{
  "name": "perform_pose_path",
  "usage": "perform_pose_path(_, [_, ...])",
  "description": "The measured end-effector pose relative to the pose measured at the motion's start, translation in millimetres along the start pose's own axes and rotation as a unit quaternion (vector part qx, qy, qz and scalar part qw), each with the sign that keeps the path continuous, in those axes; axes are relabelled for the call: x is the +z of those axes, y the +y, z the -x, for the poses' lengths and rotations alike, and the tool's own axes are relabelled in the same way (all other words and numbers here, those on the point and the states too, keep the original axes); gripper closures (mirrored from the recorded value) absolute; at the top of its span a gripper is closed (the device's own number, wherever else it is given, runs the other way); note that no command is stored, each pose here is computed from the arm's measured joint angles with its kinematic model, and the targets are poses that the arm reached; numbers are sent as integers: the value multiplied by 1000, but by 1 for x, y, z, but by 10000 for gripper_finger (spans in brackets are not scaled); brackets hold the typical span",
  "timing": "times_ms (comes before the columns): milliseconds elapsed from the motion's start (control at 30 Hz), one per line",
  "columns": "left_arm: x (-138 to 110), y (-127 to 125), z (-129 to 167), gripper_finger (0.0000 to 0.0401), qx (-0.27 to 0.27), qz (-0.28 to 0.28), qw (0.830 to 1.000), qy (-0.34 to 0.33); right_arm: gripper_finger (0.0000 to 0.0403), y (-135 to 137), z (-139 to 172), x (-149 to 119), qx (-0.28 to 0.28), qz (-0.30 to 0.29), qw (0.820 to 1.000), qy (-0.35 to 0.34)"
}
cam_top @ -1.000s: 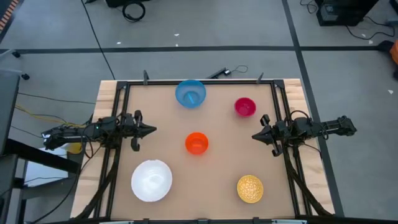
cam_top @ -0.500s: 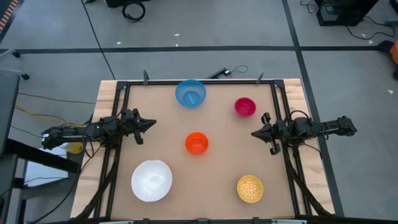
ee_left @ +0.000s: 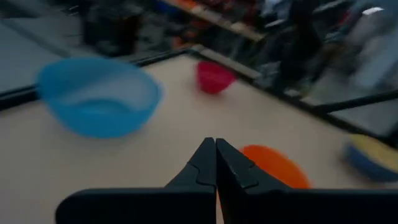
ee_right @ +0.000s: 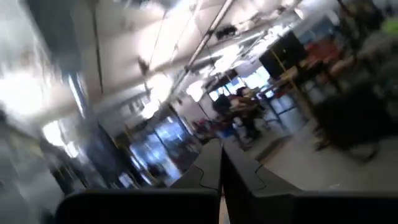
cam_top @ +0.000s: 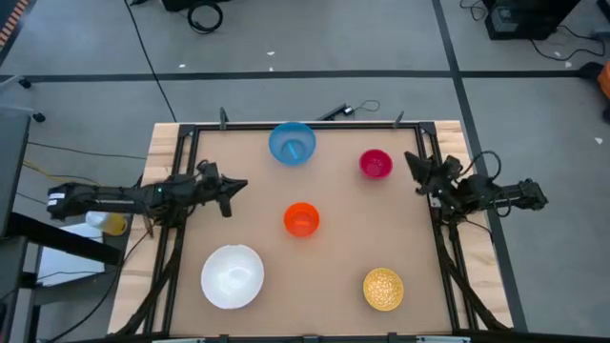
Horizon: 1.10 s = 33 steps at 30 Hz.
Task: Nest bowls inside each other
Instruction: Stack the blue bowl on top of the white bowl
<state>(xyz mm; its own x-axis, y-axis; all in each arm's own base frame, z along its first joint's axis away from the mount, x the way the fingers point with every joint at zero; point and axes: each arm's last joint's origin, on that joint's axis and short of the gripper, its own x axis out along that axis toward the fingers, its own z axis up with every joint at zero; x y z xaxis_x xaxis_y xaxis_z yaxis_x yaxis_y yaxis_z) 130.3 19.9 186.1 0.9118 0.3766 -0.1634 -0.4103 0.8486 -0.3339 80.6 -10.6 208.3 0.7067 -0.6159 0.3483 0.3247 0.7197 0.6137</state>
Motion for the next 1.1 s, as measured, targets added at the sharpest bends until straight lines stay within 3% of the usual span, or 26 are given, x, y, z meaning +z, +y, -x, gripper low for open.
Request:
perform_pose_path(100, [9,1,-8,399,54,48,997,-21,389,0,0,8,-25,-28,998,-45])
perform_pose_path(200, [17,1,-13,399,65,98,992,-51,389,-8,0,9,-137,-32,987,-80])
perform_pose_path(267, [24,-1,-15,399,57,118,989,-74,389,-13,0,1,-173,-54,981,-70])
perform_pose_path(433, [36,-7,-17,399,32,150,985,-76,388,-27,1,-37,-157,-107,977,98])
perform_pose_path(567, [42,-11,-17,399,15,148,988,-50,388,-16,-16,-39,-123,-58,971,199])
perform_pose_path(767, [43,-2,-20,399,79,149,986,0,386,-3,-65,-46,-173,58,938,293])
perform_pose_path(867, [45,1,-21,390,79,146,986,20,372,-4,-99,-55,-202,73,916,339])
perform_pose_path(967, [48,1,-22,366,70,125,990,18,343,-8,-140,-68,-180,58,889,418])
perform_pose_path(1100, [47,1,-21,327,71,117,990,22,288,-11,-201,-77,-162,59,864,474])
